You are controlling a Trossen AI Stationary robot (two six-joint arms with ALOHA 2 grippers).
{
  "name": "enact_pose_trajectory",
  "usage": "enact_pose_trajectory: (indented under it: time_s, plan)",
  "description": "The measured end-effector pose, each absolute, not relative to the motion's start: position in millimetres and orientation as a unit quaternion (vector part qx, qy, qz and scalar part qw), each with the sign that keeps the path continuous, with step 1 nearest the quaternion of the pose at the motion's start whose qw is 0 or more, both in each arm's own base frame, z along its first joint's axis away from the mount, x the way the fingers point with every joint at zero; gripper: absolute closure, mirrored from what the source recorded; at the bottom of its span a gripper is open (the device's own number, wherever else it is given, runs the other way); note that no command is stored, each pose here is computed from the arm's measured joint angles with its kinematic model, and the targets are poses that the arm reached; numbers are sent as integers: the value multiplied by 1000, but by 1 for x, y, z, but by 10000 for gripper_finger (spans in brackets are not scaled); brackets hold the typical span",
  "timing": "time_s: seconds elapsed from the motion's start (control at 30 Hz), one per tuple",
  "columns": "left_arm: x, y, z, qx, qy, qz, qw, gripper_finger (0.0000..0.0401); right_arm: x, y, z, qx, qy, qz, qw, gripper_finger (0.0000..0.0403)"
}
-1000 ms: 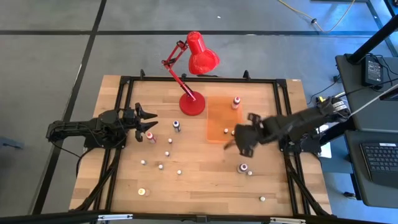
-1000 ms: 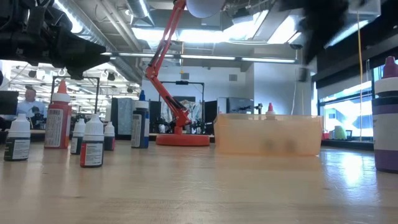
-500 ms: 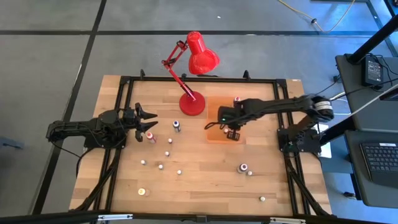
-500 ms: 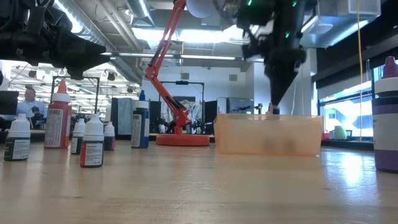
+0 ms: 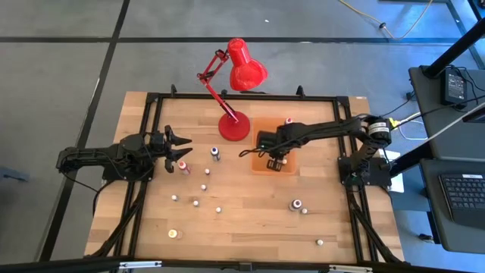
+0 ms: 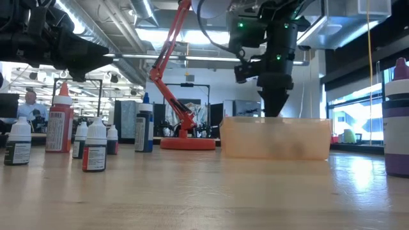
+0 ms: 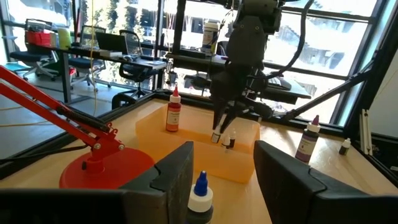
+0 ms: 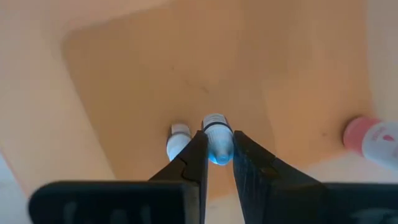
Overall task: Pick & Place food coloring
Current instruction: Put the right small purple food coloring bottle into the orange bin
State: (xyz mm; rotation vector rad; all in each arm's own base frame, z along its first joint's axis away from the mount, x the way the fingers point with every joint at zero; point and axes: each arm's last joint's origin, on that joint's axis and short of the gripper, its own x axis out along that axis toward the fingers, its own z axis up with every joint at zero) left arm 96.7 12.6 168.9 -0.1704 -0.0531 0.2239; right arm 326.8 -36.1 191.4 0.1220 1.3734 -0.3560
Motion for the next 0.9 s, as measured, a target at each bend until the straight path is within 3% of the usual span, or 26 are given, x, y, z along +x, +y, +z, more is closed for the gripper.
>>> enact_pose_trajectory:
  time_s: [0.9]
  plan:
    - [97,13,169,-85,-27,112,990,237,340,-29,178,86,612,-133,775,343]
